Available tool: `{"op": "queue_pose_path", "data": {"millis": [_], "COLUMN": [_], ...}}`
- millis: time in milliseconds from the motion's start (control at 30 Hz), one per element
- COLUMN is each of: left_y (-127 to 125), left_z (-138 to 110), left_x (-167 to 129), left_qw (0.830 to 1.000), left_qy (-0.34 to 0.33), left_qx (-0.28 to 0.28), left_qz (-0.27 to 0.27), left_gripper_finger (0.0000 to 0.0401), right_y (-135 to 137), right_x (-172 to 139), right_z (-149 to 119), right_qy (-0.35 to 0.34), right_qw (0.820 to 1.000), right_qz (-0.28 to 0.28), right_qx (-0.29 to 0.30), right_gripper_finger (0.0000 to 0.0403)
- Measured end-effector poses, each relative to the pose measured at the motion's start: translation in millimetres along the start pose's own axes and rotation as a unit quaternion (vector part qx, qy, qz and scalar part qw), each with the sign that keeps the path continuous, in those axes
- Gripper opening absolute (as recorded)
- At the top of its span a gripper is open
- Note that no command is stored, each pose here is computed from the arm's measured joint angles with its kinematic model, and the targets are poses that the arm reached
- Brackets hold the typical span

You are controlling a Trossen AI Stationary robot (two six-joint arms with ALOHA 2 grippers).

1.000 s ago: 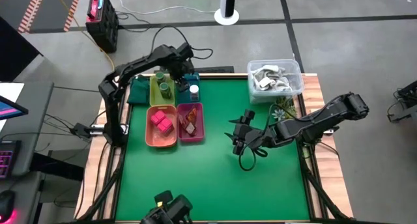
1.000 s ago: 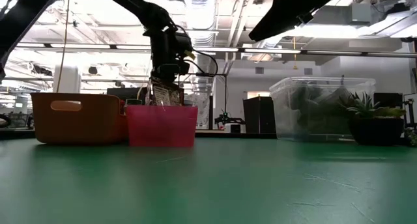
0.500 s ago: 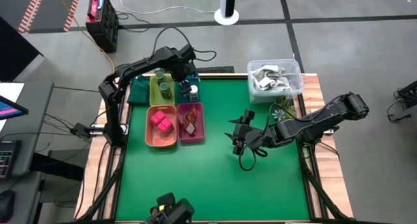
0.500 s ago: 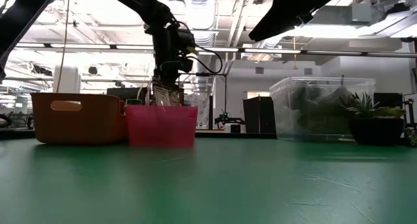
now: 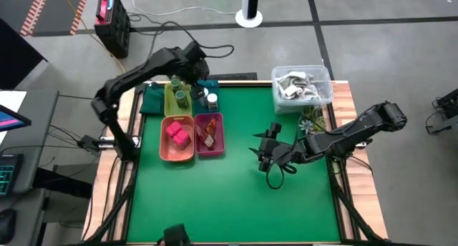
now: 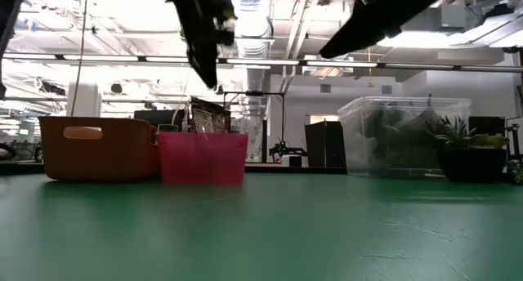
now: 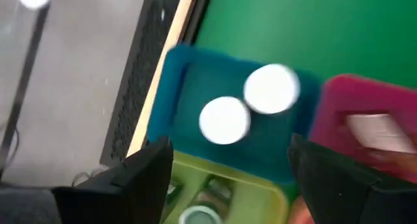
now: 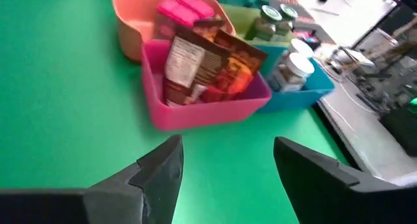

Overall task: Sort spices by type
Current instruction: Return to Home Position

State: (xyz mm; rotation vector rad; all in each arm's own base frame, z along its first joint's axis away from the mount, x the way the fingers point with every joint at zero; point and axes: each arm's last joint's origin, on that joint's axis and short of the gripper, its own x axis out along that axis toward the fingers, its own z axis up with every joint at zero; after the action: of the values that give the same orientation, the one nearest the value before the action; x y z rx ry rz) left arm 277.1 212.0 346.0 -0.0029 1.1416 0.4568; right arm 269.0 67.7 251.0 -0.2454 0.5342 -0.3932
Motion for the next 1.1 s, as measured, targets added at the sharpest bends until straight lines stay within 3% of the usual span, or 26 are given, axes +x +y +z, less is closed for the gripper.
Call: {"op": "queue_pose_path", "data": {"millis": [200, 367, 467, 733, 967, 1100], "left_y": [-47, -97, -125, -181, -214, -229], "left_z": [-11, -41, -65, -125, -159, -175], "left_x": [-51, -75, -86, -89, -77, -70], "left_qw": [0.997, 0.992, 0.985, 0.967, 0.962, 0.954], "left_qy": [-0.072, -0.120, -0.171, -0.247, -0.267, -0.289], "left_qx": [0.021, 0.037, 0.029, -0.018, -0.001, 0.015], "left_qz": [-0.008, 0.006, -0.012, -0.064, -0.049, -0.074], "left_gripper_finger": [0.0290, 0.0290, 0.0290, 0.0290, 0.0290, 0.0290], "right_y": [-24, -46, -53, -64, -70, -75], "right_x": [-15, -44, -59, -70, -77, -81], "right_z": [-26, -41, -56, -103, -123, -134], "right_qy": [-0.061, -0.102, -0.122, -0.146, -0.172, -0.196], "right_qw": [0.996, 0.987, 0.983, 0.972, 0.965, 0.959], "right_qz": [-0.009, -0.001, 0.006, 0.020, 0.027, 0.030], "right_qx": [0.069, 0.123, 0.139, 0.183, 0.195, 0.204], "right_gripper_finger": [0.0269, 0.0269, 0.0269, 0.0269, 0.0269, 0.0269]}}
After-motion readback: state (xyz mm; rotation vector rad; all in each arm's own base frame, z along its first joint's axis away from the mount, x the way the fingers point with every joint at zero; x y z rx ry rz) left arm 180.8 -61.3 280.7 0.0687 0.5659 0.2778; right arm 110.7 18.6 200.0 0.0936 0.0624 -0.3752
